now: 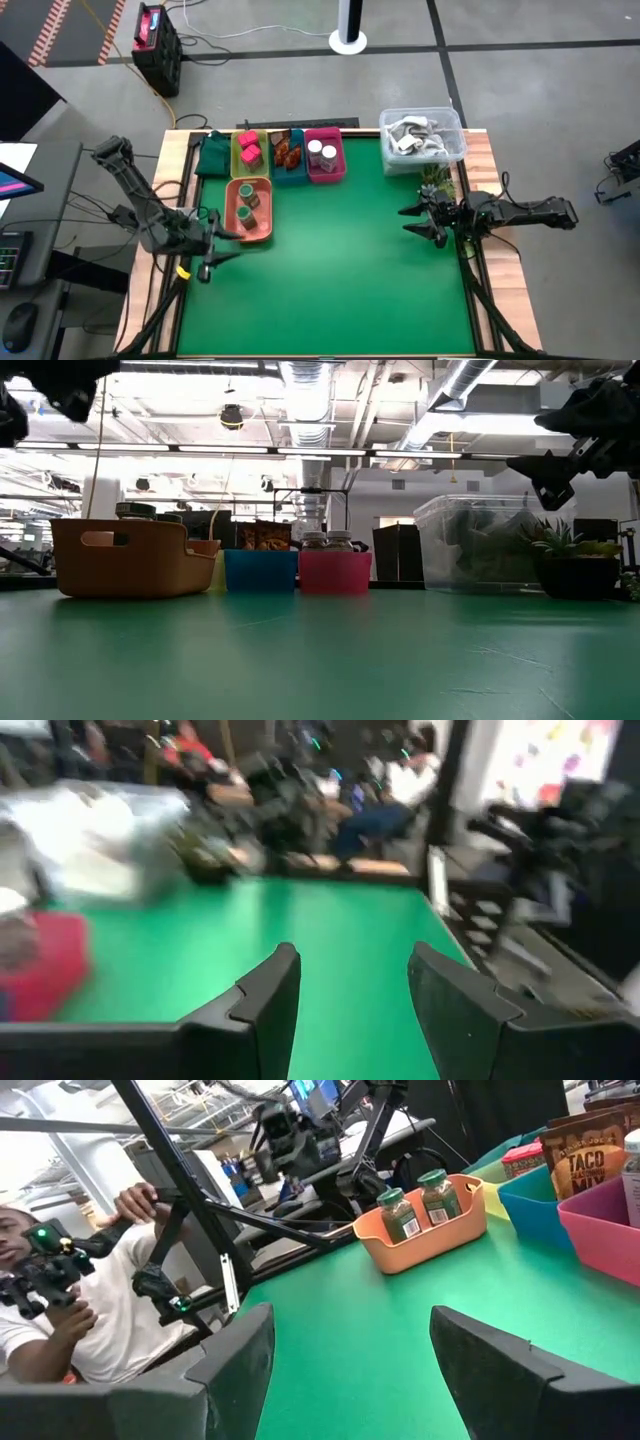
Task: Sort spices by type
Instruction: Return to Home Position
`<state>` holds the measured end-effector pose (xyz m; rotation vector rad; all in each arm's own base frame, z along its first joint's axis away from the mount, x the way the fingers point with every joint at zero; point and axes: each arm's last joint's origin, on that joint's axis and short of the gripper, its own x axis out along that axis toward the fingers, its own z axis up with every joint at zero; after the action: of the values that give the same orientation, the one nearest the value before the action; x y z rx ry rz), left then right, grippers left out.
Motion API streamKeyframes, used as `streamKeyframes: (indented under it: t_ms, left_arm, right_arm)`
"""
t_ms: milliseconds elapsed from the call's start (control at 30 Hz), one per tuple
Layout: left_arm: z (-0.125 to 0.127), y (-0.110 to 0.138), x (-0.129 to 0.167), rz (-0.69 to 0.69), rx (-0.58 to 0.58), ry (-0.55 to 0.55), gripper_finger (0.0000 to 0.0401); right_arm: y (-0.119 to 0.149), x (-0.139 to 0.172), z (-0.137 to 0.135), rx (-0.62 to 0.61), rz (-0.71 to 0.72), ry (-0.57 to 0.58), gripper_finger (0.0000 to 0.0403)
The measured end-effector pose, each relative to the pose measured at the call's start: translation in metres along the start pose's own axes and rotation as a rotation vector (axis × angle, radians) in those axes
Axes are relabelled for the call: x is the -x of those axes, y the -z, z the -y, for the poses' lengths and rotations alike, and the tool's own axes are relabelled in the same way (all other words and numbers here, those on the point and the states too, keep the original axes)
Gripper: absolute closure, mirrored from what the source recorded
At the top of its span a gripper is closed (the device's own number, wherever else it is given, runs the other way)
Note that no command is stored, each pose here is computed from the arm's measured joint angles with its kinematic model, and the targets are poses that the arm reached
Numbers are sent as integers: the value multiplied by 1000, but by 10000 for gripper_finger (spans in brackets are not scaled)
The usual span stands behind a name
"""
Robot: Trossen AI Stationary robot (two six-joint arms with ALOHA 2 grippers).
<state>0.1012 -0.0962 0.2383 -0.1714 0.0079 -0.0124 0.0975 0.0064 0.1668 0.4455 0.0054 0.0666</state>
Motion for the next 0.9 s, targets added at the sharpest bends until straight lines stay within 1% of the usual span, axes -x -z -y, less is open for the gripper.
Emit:
streamKeyframes:
  t_ms: [100, 133, 200, 267, 333, 400, 500, 667, 800, 900]
  left_arm:
    - [-9, -6, -4, 35, -35, -64, 225]
    - [-12, -7, -6, 35, -44, -48, 225]
    - [-19, -7, -9, 38, -49, 26, 225]
    - [-28, -1, -12, 42, -44, 96, 225]
    - [-39, 8, -14, 48, -25, 127, 225]
    - [-49, 21, -13, 34, -3, 141, 225]
    - [-59, 33, -9, 49, 16, 168, 225]
    - [-69, 41, -1, 96, 5, 202, 225]
    - [-73, 44, 5, 86, -27, 239, 225]
    - [-77, 47, 7, 61, -49, 212, 225]
  right_arm:
    - [0, 0, 0, 0, -1, 0, 111]
    - [0, 0, 0, 0, -1, 0, 111]
    - [0, 0, 0, 0, -1, 0, 111]
    - [0, 0, 0, 0, 0, 0, 111]
    - [0, 0, 0, 0, 0, 0, 111]
    - [0, 0, 0, 0, -1, 0, 111]
    - [0, 0, 0, 0, -1, 0, 111]
    - [0, 0, 0, 0, -1, 0, 111]
    - [0, 0, 0, 0, -1, 0, 111]
    - [0, 0, 0, 0, -1, 0, 111]
